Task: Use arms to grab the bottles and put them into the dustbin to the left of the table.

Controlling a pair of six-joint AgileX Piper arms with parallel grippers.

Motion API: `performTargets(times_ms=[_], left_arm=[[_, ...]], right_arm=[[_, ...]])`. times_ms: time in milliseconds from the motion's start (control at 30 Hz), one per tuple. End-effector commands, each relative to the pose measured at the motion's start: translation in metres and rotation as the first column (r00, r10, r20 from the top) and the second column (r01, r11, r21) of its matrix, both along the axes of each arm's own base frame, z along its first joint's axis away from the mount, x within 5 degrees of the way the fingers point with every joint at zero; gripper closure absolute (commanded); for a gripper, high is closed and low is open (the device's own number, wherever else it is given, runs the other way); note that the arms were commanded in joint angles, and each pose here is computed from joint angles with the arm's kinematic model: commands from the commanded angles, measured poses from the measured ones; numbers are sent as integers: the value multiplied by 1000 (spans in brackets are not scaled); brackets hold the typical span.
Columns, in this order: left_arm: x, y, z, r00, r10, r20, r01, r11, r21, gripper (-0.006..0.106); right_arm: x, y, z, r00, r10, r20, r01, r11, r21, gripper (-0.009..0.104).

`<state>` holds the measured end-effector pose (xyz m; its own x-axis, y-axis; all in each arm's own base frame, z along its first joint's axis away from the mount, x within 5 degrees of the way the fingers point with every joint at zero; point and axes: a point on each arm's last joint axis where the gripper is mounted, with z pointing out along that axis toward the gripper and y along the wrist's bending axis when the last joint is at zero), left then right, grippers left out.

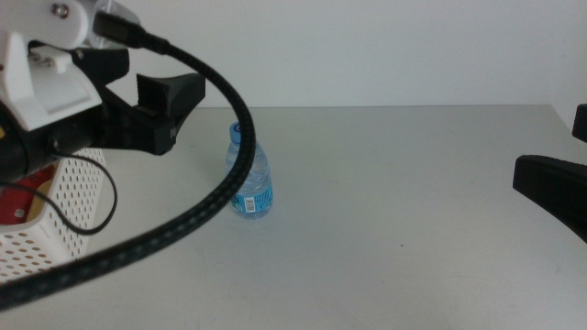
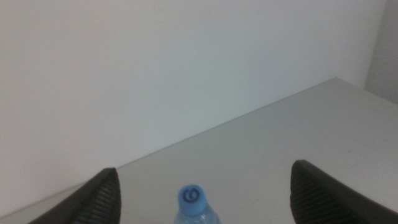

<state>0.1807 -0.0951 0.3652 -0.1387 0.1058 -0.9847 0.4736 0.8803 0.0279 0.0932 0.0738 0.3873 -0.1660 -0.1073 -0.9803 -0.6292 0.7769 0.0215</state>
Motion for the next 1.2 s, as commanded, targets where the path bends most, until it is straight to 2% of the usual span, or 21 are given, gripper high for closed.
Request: performTargets(times_ms=[0,267,367,433,567,733,867,1167], left_arm=[[8,1,24,991,23,132,-21,1000,-16,7],[32,7,-8,987,88,132,-90,996,9,7],[33,7,-28,983,93,156,-92,996,-19,7],[30,6,-39,977,86,196,-79,996,-42,7],[21,3,-66,969,23,246,-17,1000,-26,7],[21,1,-100,985,10,173,15,990,-142,7],[33,-6,-123,985,-8,170,29,992,-122,7],[67,-21,-132,984,-10,178,36,989,-142,7]], right_arm=[[-1,-2,18,995,-13,98,7,998,61,30],[-1,-2,18,995,-13,98,7,998,61,30],[-1,-2,18,995,-13,98,7,998,61,30],[-1,-2,18,995,-13,98,7,998,61,30],[-1,-2,18,995,-13,98,7,998,61,30],[-1,-2,18,995,-13,98,7,998,61,30],[-1,-2,18,995,-13,98,7,998,61,30],[-1,-2,18,995,-13,98,7,998,61,30]])
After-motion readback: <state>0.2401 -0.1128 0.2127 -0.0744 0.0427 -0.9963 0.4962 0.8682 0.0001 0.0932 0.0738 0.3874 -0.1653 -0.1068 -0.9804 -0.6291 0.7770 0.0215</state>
